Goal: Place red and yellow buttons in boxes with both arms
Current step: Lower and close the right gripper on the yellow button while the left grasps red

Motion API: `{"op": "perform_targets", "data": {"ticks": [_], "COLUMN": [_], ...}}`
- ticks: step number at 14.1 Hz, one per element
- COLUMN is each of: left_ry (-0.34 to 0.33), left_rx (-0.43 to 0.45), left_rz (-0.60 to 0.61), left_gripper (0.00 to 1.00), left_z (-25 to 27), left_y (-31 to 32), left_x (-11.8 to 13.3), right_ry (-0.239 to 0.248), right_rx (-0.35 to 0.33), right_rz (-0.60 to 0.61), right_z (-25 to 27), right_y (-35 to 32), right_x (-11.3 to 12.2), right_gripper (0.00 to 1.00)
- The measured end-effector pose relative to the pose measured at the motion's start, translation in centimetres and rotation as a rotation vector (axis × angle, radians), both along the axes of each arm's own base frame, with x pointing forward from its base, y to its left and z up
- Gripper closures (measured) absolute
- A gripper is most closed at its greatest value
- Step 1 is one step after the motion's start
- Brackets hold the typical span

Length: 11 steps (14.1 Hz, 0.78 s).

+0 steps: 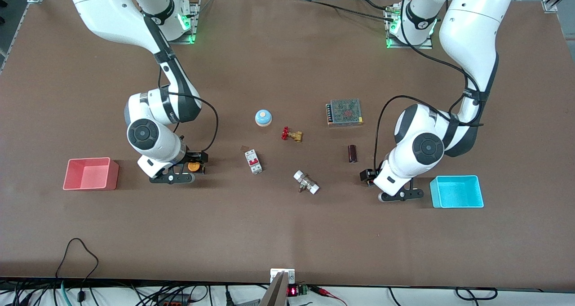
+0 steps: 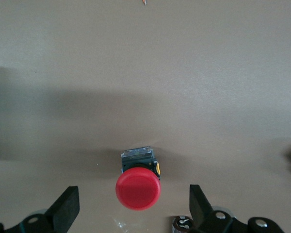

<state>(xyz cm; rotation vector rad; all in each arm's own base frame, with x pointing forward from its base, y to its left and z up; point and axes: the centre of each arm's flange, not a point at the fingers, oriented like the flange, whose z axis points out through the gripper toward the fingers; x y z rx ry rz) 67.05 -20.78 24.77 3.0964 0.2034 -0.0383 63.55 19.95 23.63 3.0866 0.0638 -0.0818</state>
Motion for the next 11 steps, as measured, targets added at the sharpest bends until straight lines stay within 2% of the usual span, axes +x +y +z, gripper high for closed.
{"op": "perform_targets", "data": {"ticks": [3,5,6,7,9,10,11], "left_ry": [0.003,0.006,0.009,0.012,0.019,0.021,0.022], "left_rx": [0.008,0.010,0.011,0.012,0.013,0.014,0.014], "left_rz": [0.003,0.014,0.020,0.023,0.027,0.028,0.028], "left_gripper": [0.02,0.13,0.14,0.19,0.21,0.24,0.24], "left_z": [-0.4,-0.6,-0.8,-1.0,-1.5,-1.6,-1.7], "left_y": [-0.1,-0.1,-0.1,-0.3,-0.5,-0.6,-0.6], "left_x": [-0.1,-0.1,-0.1,-0.2,-0.4,-0.4,-0.4], "right_ry": [-0.007,-0.011,-0.015,-0.017,-0.015,-0.014,-0.014], "right_rx": [0.001,0.001,0.002,0.003,0.002,0.001,0.001], "right_rz": [0.004,0.006,0.007,0.007,0.007,0.007,0.008], "right_z": [-1.5,-2.0,-2.1,-2.2,-2.6,-2.8,-2.9], "right_y": [0.2,0.4,0.6,0.6,0.7,0.7,0.8], "right_x": [0.1,0.4,0.6,0.9,1.0,1.1,1.1], "right_gripper": [0.00,0.00,0.00,0.00,0.04,0.13,0.13]}}
